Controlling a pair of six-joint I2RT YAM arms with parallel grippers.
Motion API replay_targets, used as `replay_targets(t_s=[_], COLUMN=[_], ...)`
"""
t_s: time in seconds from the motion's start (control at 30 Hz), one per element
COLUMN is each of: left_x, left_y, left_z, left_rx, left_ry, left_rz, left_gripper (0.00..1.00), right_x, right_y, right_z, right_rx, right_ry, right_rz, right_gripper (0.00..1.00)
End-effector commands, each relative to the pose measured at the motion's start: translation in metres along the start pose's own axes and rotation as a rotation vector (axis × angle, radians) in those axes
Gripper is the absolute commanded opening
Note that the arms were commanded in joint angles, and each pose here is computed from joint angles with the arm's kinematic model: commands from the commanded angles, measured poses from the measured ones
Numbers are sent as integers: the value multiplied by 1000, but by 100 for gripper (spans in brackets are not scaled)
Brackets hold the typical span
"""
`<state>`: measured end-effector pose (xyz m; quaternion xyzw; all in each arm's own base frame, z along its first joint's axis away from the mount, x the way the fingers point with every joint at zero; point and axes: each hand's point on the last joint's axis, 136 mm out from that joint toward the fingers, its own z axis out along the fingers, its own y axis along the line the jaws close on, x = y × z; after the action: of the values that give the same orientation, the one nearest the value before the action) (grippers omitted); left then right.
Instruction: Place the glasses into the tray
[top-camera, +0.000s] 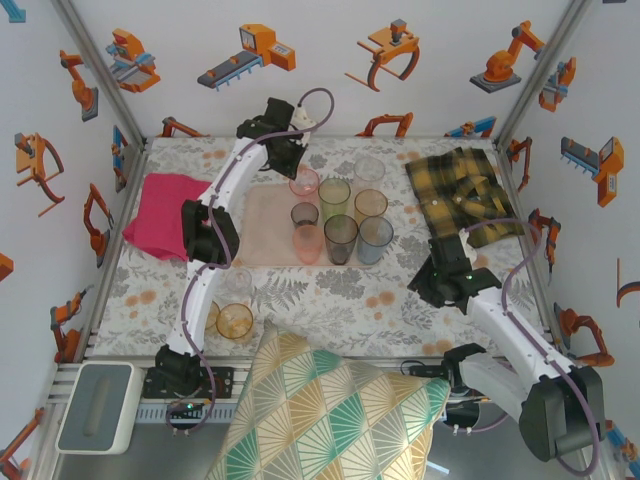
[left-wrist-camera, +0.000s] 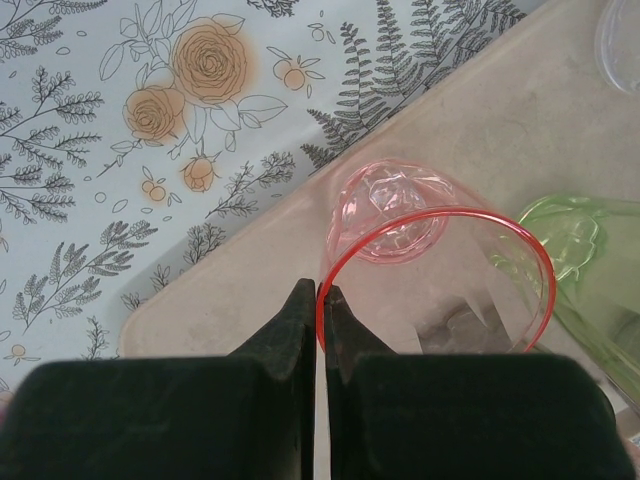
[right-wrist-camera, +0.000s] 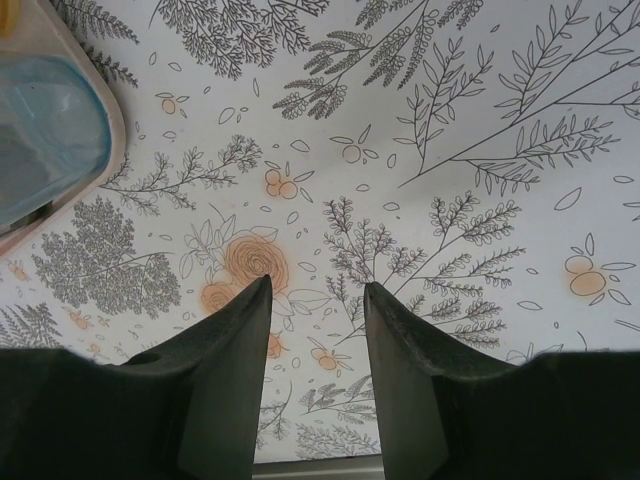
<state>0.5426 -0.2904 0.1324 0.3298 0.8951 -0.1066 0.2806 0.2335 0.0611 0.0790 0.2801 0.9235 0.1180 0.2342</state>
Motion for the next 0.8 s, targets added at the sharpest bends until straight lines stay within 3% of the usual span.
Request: replay_targets(t_s=[0.0, 0.77], left_x=[0, 7], left_y=[4, 8], left_z=[-9, -27], left_rx=[5, -31], left_ry=[-3, 31], left_rz=[-19, 31], left_gripper=[5, 6], right_x=[-11, -12], right_y=[12, 16], right_z=[-4, -3], right_rx=[-33, -47], right_ry=[-24, -20], right_rz=[-6, -6], right_gripper=[42, 42])
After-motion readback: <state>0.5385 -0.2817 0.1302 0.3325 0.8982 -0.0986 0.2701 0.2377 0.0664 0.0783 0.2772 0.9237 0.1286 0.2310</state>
